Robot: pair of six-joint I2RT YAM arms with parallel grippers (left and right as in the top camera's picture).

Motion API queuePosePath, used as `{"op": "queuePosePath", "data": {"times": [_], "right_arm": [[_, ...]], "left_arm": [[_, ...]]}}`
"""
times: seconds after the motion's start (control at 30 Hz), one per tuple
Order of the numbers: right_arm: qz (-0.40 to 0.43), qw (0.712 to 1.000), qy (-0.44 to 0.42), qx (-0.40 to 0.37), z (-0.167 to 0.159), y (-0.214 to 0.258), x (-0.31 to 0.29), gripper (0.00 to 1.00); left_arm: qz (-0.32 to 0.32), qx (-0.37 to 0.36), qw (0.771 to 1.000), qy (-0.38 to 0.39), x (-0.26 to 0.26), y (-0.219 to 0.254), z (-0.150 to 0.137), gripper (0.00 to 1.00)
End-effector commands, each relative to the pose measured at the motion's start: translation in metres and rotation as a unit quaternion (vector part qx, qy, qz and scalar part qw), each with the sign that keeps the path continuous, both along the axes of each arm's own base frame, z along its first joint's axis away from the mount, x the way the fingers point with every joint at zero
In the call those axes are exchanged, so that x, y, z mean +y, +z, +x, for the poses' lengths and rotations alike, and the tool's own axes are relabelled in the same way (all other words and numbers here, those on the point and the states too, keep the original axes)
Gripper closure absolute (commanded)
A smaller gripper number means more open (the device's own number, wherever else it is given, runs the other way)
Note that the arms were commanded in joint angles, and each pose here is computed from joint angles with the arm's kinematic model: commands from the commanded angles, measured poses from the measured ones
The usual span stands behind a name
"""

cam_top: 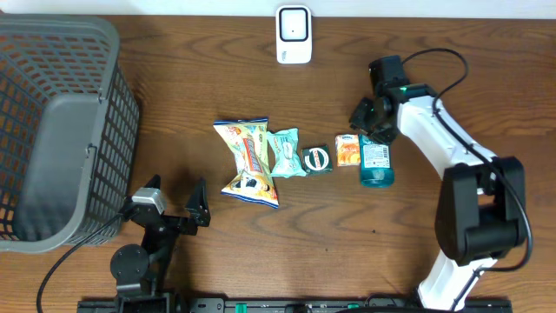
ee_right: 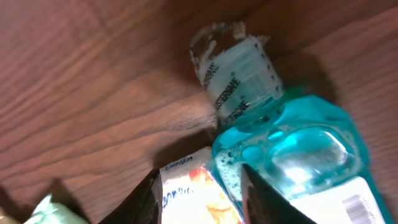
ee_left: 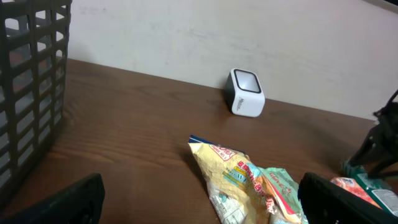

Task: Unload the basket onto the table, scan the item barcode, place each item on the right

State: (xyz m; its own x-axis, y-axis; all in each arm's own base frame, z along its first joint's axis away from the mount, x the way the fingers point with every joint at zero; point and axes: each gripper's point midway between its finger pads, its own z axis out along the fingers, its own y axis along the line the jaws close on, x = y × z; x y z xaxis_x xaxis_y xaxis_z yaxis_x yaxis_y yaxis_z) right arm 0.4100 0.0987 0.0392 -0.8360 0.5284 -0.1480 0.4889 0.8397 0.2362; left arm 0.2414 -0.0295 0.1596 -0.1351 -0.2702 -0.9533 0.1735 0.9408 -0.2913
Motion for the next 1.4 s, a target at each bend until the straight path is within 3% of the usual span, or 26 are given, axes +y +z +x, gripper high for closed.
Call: {"op": "queuePosePath", "data": {"times": [0.0, 0.1, 0.2, 0.43, 0.7, 0.8, 0.9, 1.13, 1.37], "right_arm": [[-0.014, 0.999, -0.003, 0.045, -0.014, -0.035, 0.004, 0.66], [-0.025, 0.997, -0.005, 0.076, -0.025, -0.048, 0.001, 0.76], [-0.056, 0.992, -0.046, 0.107, -0.040, -0.052, -0.013, 0.76], [-0.069, 0.988, -0.072, 0.116, -0.044, -0.046, -0.030, 0.64], [0.024, 0.996, -0.029, 0.080, -0.021, -0.012, -0.006, 0.61], [0.023, 0.998, -0.008, 0.065, -0.018, -0.001, -0.002, 0.48], [0.019, 0.998, -0.003, 0.068, -0.026, 0.013, -0.003, 0.41], [0.004, 0.994, 0.020, 0.110, -0.057, -0.004, -0.002, 0.44], [0.007, 0.995, 0.035, 0.090, -0.066, -0.042, 0.007, 0.39]], "left_arm": [[-0.001, 0.022, 1.000, -0.006, -0.002, -0.015, -0.001, 0.02], [-0.001, 0.022, 1.000, -0.006, -0.002, -0.015, -0.001, 0.02], [-0.001, 0.022, 1.000, -0.006, -0.002, -0.015, -0.001, 0.02], [-0.001, 0.022, 1.000, -0.006, -0.002, -0.015, -0.001, 0.02], [-0.001, 0.022, 1.000, -0.006, -0.002, -0.015, -0.001, 0.02], [-0.001, 0.022, 1.000, -0.006, -0.002, -0.015, -0.001, 0.02], [-0.001, 0.022, 1.000, -0.006, -0.002, -0.015, -0.001, 0.02], [-0.001, 0.022, 1.000, -0.006, -0.002, -0.015, -0.001, 0.02], [-0.001, 0.022, 1.000, -0.006, -0.002, -0.015, -0.001, 0.02]]}}
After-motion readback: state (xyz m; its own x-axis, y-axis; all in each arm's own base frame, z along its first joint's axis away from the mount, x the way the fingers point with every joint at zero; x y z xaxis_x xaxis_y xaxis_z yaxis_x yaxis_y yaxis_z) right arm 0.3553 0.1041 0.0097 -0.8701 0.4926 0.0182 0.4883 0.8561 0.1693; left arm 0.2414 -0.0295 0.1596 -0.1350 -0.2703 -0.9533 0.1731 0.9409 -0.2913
